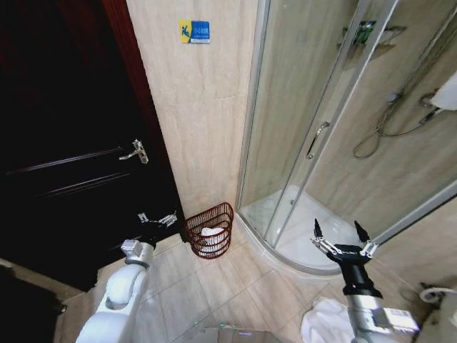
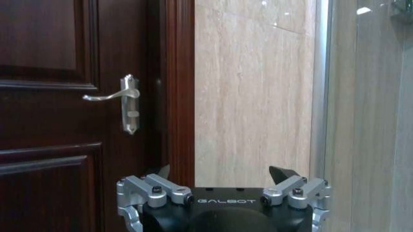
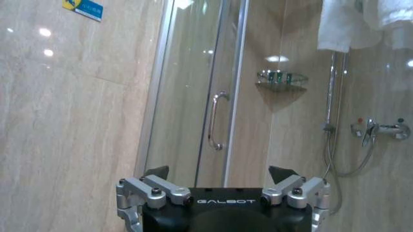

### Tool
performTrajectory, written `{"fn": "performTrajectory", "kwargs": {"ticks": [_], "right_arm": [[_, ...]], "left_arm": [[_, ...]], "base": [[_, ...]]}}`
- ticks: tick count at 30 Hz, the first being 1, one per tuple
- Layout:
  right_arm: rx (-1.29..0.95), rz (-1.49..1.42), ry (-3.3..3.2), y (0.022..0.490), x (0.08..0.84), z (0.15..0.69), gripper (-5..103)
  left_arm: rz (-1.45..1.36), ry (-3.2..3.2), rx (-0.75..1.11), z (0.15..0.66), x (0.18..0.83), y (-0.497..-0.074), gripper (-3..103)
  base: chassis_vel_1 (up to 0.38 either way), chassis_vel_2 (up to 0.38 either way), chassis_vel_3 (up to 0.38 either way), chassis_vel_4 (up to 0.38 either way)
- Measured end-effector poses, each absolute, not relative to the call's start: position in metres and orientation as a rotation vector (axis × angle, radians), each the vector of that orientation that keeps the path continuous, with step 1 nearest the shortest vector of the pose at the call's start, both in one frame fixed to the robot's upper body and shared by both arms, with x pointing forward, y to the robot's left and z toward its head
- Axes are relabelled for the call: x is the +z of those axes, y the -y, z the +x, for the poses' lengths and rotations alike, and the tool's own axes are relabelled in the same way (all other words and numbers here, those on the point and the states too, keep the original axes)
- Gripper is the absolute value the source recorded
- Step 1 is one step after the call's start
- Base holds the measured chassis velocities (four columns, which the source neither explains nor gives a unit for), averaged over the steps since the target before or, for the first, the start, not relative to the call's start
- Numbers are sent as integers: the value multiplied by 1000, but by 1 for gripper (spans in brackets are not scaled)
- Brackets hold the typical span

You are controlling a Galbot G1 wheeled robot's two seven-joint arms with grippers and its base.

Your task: Discard the used towel into the hamper.

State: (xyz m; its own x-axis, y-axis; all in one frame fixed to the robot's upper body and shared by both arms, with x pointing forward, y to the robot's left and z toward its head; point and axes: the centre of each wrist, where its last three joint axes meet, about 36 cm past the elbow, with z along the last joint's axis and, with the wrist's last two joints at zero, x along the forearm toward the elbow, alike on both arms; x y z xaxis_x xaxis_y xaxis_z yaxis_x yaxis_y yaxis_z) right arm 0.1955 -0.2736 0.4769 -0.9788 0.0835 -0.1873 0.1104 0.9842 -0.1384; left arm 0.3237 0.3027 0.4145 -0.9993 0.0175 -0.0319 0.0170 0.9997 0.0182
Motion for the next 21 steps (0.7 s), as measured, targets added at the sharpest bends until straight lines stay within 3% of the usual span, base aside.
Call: {"fn": "performTrajectory", "kwargs": {"ticks": [21], "right_arm": [[-225,147,-2932,274,474,195,100]], "left_arm": [[22,-3098,19,322,411,-302,100]], "base": [[68,-71,-64,65]]}}
